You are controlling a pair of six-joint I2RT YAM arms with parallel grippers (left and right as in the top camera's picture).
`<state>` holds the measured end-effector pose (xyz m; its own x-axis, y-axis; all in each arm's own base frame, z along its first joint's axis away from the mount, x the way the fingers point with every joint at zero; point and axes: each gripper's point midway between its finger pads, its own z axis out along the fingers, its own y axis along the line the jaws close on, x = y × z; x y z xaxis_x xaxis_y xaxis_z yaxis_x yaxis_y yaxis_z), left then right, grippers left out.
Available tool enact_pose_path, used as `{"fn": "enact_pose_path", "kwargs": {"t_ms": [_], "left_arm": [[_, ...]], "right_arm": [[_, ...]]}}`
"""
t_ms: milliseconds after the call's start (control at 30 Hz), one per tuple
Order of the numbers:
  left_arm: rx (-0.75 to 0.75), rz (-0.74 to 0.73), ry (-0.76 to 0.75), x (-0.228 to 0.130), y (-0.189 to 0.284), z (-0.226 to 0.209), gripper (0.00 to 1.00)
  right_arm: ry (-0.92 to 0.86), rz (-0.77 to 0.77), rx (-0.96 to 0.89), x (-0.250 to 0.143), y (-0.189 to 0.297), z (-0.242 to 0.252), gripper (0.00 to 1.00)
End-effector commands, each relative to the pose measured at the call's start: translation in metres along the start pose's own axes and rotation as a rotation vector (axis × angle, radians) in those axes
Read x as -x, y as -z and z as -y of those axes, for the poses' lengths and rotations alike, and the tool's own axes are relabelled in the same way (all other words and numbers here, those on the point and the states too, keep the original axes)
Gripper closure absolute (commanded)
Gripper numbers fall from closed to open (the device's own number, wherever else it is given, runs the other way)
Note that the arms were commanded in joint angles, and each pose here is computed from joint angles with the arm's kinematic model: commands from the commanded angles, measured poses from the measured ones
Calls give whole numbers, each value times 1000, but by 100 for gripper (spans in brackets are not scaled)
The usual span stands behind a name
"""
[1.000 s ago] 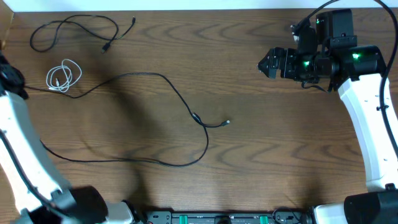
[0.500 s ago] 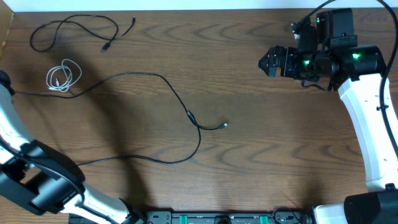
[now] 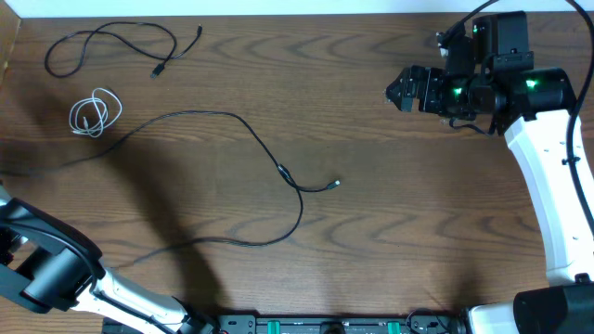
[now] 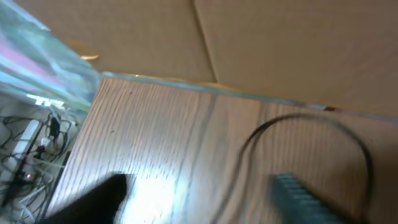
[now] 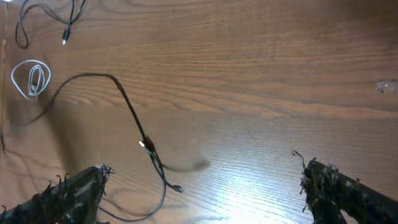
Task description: Untangle cables
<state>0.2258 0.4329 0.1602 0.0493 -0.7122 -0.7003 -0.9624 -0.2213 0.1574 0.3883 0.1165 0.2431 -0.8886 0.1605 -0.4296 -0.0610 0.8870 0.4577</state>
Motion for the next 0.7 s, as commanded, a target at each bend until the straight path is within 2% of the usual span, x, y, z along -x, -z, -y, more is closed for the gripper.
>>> {"fn": "enact_pose_path", "kwargs": {"t_ms": [0,100,267,467,667], "left_arm": [[-12,10,-73,0,5,6,7],[-31,9,-89,-3,13,11,7],[-227,-59,-123,-19,55,41,7],[-496,-79,-158,-28,153,60,7],[-810,-241,-315,-90,251,80,6]], "right_arm": [[-14,4,-4,0,3,1,1],[-16,1,-5,-1,3,1,1],[-13,-10,-5,-4,2,-1,1],[15,-42,-19,-12,0,1,1],[29,-49,-19,-11,-6,2,1]]}}
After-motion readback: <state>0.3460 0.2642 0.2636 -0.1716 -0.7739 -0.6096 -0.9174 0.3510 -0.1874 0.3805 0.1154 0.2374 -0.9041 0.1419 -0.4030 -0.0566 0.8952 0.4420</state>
